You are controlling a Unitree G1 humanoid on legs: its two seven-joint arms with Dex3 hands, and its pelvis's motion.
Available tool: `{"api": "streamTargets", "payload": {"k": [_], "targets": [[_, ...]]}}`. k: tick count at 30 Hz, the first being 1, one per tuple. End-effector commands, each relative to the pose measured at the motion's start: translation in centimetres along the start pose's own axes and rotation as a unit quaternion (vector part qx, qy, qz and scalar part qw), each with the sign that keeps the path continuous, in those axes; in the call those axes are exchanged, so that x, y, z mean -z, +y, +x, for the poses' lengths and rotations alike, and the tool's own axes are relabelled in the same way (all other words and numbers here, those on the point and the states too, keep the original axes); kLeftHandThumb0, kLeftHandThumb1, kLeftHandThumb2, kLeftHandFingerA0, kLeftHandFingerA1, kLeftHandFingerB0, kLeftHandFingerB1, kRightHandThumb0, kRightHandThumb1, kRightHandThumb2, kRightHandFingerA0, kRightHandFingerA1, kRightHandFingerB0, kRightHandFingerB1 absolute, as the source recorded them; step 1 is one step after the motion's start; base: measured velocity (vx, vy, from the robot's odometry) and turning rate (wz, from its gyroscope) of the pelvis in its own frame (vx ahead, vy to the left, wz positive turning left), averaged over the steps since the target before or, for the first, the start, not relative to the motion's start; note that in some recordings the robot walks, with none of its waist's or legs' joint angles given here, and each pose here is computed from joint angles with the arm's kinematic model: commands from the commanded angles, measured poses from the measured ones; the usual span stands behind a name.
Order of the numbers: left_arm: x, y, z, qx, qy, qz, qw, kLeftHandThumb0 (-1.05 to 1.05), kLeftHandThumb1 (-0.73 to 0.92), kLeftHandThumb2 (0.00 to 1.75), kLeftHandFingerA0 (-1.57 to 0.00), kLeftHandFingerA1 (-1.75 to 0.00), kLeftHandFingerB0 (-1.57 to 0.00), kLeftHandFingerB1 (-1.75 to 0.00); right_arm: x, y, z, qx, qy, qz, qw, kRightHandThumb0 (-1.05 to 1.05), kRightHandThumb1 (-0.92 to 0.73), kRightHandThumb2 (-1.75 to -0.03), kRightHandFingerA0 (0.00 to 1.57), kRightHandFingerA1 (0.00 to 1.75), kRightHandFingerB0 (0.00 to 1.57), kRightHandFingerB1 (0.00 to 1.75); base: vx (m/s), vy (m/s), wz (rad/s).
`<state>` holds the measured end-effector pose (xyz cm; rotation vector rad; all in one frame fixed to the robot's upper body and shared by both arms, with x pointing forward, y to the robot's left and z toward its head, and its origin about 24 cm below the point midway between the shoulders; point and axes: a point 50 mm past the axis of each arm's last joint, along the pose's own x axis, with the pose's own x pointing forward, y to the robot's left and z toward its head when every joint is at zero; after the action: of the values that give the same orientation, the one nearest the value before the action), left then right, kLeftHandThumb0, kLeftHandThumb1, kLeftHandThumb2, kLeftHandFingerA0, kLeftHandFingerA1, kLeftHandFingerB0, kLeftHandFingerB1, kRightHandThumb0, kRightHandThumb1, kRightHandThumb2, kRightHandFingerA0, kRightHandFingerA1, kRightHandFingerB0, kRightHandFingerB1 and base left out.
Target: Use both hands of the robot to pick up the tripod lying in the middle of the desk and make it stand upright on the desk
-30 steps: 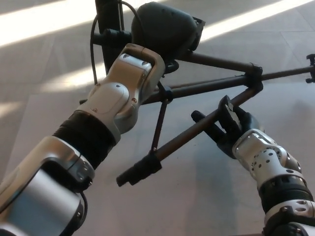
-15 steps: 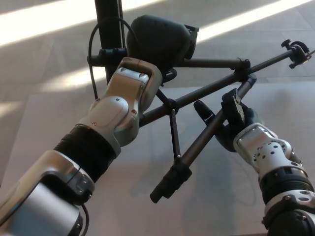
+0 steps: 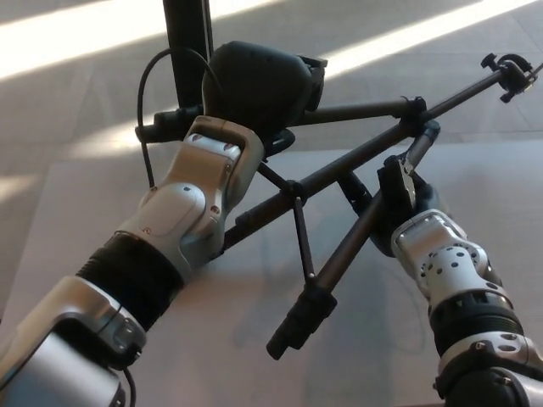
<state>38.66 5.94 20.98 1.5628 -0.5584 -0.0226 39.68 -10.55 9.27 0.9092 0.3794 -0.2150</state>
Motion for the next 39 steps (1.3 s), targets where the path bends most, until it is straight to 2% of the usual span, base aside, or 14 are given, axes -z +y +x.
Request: {"api": "streamTargets", "payload": {"k": [1,2,4,7,8,10,14,15,16,18,34,37,38,39], "targets": [[0.3,-0.9,-1.1,-0.003,-0.016,-0.018,1.000,-0.22,0.62,0.71,-0.88,-1.61,-0.77,-1.16,-2.0,3.4,-1.4,-0.007,-0.147,0.016,0.989,-0.36,-0.87,-0.69,0.55,0.83,0.48,0.82,0.00,0.000,0.00],[0.4,-0.9,-1.2,-0.002,-0.015,-0.017,1.000,-0.22,0.62,0.71,-0.88,-1.61,-0.77,-1.16,-1.8,3.4,-1.4,-0.006,-0.145,0.017,0.989,-0.36,-0.87,-0.69,0.55,0.83,0.48,0.82,0.00,0.000,0.00],[0.8,-0.9,-1.6,-0.008,-0.003,-0.042,0.999,-0.24,0.54,0.75,-0.82,-1.55,-0.79,-0.98,-2.3,3.7,-1.8,0.011,-0.202,-0.051,0.978,-0.22,-0.60,-1.01,0.94,1.60,0.80,1.59,0.00,0.000,0.00],[1.7,-1.0,-2.0,-0.032,0.003,-0.065,0.997,-0.18,0.50,0.76,-0.90,-1.26,-0.81,-0.81,-3.3,4.6,-2.3,0.028,-0.258,-0.114,0.959,-0.22,-0.52,-1.12,0.93,1.74,0.80,1.60,0.00,0.000,0.00],[1.9,-1.0,-2.2,-0.039,0.008,-0.070,0.997,-0.20,0.53,0.77,-0.87,-1.56,-0.76,-1.06,-3.7,5.1,-2.6,0.027,-0.272,-0.125,0.954,-0.22,-0.54,-1.14,0.96,1.75,0.85,1.59,0.00,0.000,0.00],[2.3,-1.0,-2.3,-0.048,0.019,-0.083,0.995,-0.19,0.53,0.80,-0.92,-1.75,-0.79,-1.28,-4.4,5.7,-2.9,0.013,-0.299,-0.140,0.944,-0.17,-0.55,-1.15,0.99,1.71,0.89,1.55,0.00,0.000,0.00],[2.6,-0.9,-2.4,-0.056,0.031,-0.095,0.993,-0.19,0.52,0.83,-0.95,-1.75,-0.76,-1.40,-5.5,6.8,-3.5,0.011,-0.351,-0.189,0.917,-0.21,-0.52,-1.14,1.00,1.73,0.88,1.55,0.00,0.000,0.00],[2.6,-0.9,-2.5,-0.056,0.028,-0.101,0.993,-0.19,0.51,0.83,-0.91,-1.75,-0.74,-1.43,-5.8,7.3,-3.8,0.006,-0.372,-0.210,0.904,-0.29,-0.48,-1.14,1.27,1.40,1.09,1.29,0.00,0.000,0.00],[2.7,-1.0,-2.5,-0.050,0.031,-0.106,0.993,-0.18,0.52,0.83,-0.90,-1.75,-0.76,-1.37,-5.9,7.7,-4.0,0.007,-0.377,-0.210,0.902,-0.20,-0.45,-1.22,1.01,1.74,0.89,1.56,0.00,0.000,0.00],[2.7,-1.1,-2.5,-0.049,0.030,-0.107,0.993,-0.20,0.54,0.75,-0.90,-1.74,-0.80,-1.08,-6.0,8.1,-4.2,0.010,-0.386,-0.201,0.900,-0.17,-0.41,-1.29,1.01,1.72,0.93,1.55,0.00,0.000,0.00],[3.1,-1.1,-3.1,-0.079,0.039,-0.125,0.988,-0.18,0.53,0.80,-0.91,-1.75,-0.71,-1.49,-7.6,10.6,-5.8,-0.022,-0.481,-0.295,0.825,-0.20,-0.34,-1.42,0.97,1.72,0.84,1.55,0.00,0.000,0.00],[3.1,-1.2,-3.3,-0.086,0.051,-0.149,0.984,-0.19,0.55,0.77,-0.91,-1.75,-0.73,-1.44,-8.1,11.3,-6.2,-0.037,-0.495,-0.303,0.813,-0.20,-0.34,-1.42,0.98,1.70,0.84,1.55,0.00,0.000,0.00],[3.2,-1.3,-3.4,-0.082,0.058,-0.166,0.981,-0.21,0.60,0.71,-0.90,-1.75,-0.78,-1.09,-8.3,11.5,-6.3,-0.041,-0.498,-0.307,0.810,-0.17,-0.35,-1.39,0.96,1.71,0.85,1.58,0.00,0.000,0.00],[3.2,-1.5,-3.6,-0.087,0.065,-0.186,0.977,-0.19,0.58,0.71,-0.91,-1.73,-0.83,-1.08,-8.7,12.2,-6.7,-0.054,-0.509,-0.322,0.796,-0.17,-0.37,-1.35,0.95,1.71,0.84,1.56,0.00,0.000,0.00]]}}
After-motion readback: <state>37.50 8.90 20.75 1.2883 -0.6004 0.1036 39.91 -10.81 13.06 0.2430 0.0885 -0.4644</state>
